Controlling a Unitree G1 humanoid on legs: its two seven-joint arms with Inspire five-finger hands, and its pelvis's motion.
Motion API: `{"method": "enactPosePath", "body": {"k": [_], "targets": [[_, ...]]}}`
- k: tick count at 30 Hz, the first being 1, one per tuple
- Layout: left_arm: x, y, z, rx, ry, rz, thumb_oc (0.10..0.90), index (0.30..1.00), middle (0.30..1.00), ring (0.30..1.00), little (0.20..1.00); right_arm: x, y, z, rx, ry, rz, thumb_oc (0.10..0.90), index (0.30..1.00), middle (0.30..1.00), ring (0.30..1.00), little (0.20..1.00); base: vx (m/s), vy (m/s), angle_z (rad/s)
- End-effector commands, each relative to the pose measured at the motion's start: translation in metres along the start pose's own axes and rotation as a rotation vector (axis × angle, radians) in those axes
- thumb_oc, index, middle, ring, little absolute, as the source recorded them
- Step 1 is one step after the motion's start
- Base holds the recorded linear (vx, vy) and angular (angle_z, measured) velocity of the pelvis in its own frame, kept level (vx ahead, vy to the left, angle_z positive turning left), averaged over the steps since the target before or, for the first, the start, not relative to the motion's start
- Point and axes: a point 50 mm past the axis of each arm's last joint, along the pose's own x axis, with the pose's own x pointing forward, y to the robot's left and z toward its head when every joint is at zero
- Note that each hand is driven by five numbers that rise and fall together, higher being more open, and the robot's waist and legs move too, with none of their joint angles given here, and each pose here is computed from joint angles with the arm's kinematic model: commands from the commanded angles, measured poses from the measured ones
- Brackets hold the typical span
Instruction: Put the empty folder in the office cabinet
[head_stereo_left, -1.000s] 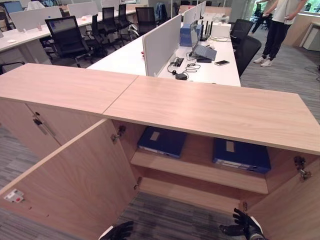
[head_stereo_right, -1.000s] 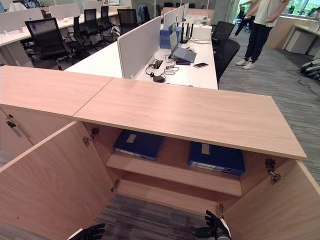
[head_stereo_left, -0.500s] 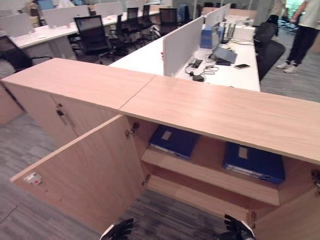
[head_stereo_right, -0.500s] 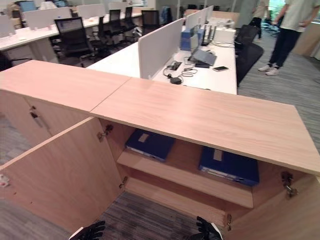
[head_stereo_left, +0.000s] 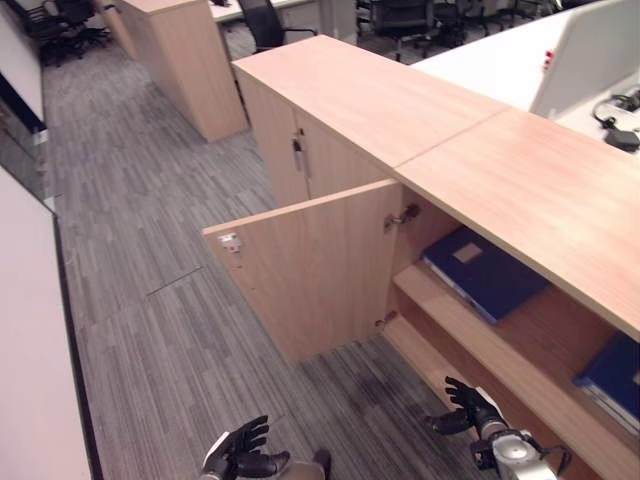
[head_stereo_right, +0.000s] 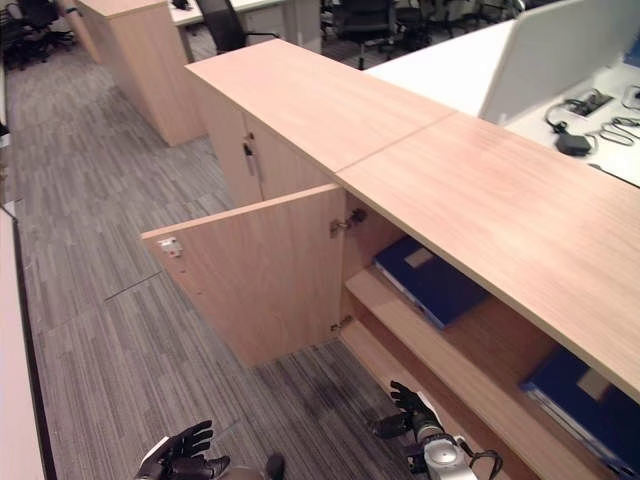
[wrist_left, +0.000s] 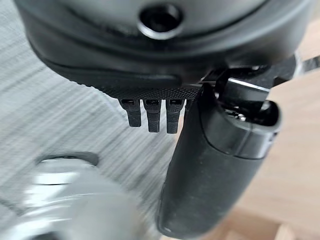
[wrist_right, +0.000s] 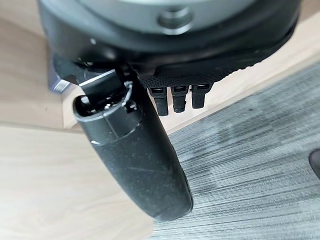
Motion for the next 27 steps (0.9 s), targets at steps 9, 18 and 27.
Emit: {"method": "enactPosePath", "body": {"k": [9, 18, 27], "targets": [[0.009, 0.013, 0.068, 0.030, -0.273, 0.001, 0.800, 0.900, 0.900, 0.900, 0.900, 0.006, 0.007, 0.027, 0.163, -0.114, -0.019, 0.800, 0.900, 0.900, 0.900, 0.900, -0.06, 0.237, 0.52], [0.008, 0.021, 0.094, 0.056, -0.366, 0.024, 0.800, 0.900, 0.900, 0.900, 0.900, 0.007, 0.013, 0.031, 0.240, -0.133, -0.019, 0.800, 0.900, 0.900, 0.900, 0.900, -0.16, 0.186, 0.23], [-0.001, 0.023, 0.090, 0.011, -0.398, 0.036, 0.800, 0.900, 0.900, 0.900, 0.900, -0.001, 0.015, 0.005, 0.226, -0.061, -0.008, 0.800, 0.900, 0.900, 0.900, 0.900, 0.02, -0.002, -0.01]]}}
